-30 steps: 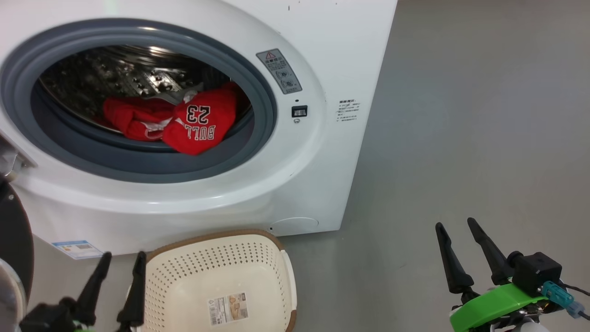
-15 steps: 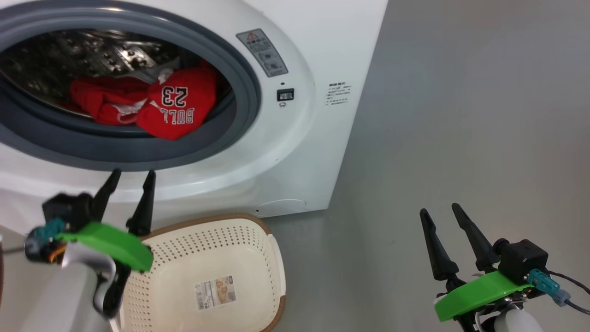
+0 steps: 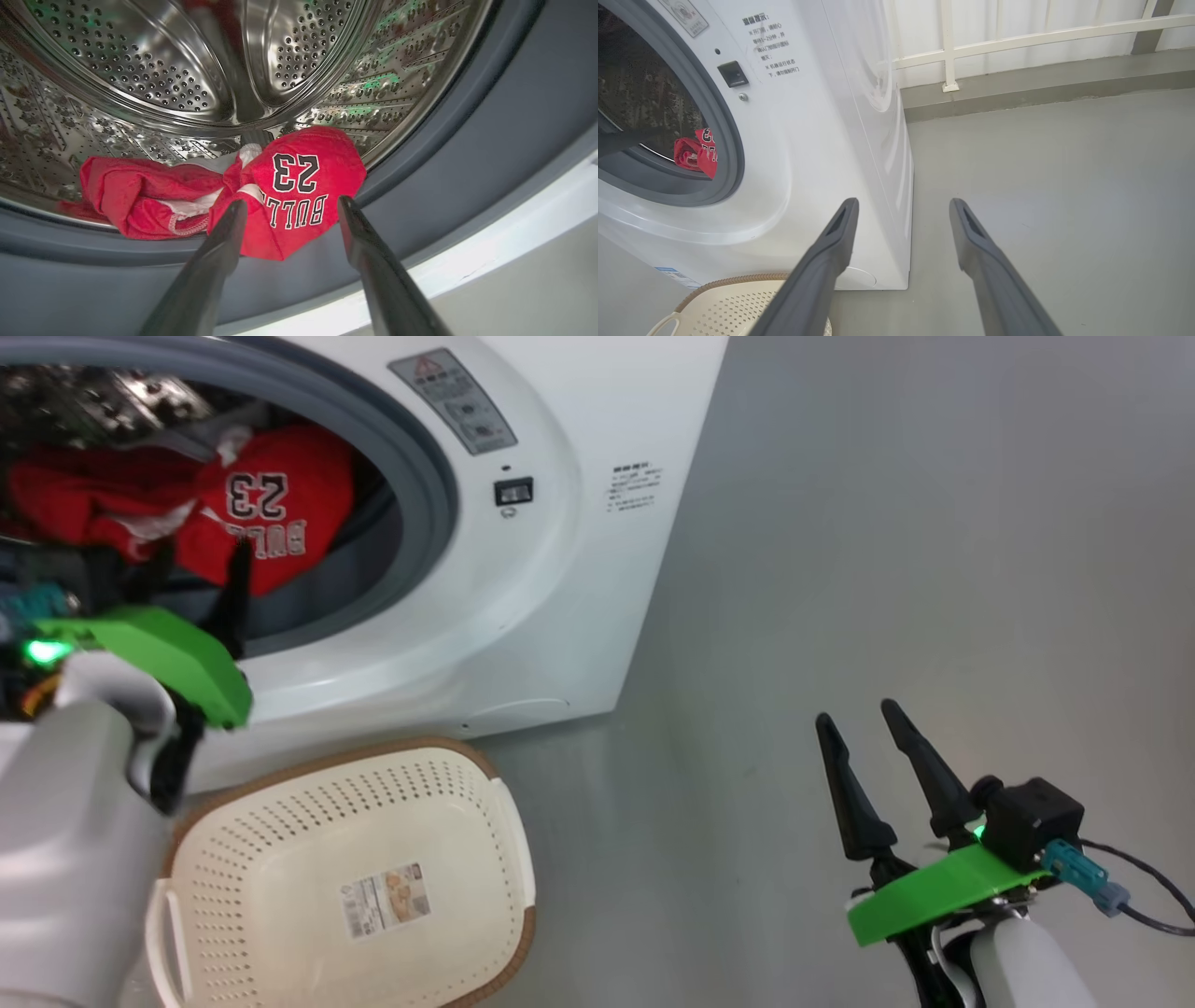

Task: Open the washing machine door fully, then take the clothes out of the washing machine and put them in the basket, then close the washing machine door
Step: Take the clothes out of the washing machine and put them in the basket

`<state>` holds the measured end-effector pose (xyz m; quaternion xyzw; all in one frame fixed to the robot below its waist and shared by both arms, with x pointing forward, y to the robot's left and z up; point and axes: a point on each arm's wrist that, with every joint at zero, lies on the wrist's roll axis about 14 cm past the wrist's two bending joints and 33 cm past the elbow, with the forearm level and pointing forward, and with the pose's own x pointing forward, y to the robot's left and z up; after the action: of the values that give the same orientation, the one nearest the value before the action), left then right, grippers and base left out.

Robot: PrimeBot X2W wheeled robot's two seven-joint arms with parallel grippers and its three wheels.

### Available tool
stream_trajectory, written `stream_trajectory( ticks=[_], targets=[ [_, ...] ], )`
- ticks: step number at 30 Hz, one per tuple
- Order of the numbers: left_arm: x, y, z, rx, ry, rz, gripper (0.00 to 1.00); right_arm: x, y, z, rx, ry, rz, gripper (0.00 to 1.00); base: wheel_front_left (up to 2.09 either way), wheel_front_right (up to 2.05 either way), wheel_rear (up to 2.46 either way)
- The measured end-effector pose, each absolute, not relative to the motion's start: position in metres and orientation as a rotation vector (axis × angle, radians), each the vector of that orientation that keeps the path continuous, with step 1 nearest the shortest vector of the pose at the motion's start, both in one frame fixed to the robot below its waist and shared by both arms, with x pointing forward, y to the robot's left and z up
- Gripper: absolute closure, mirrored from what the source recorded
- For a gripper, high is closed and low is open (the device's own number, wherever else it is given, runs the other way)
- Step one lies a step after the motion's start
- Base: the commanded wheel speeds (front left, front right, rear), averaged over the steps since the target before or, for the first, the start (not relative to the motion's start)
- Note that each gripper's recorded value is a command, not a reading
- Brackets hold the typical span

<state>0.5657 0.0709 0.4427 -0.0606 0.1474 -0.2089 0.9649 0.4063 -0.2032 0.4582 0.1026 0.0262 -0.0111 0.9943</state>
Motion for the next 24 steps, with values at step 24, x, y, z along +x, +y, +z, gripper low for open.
stream_trajectory(
  ticks=[24],
  targets=[
    [0.633, 0.058, 0.371, -0.001, 0.492, -0.439, 0.00, 0.424, -0.214, 0.436, 0.200, 0.105, -0.050, 0.00, 0.00, 0.00, 0.00]
  ],
)
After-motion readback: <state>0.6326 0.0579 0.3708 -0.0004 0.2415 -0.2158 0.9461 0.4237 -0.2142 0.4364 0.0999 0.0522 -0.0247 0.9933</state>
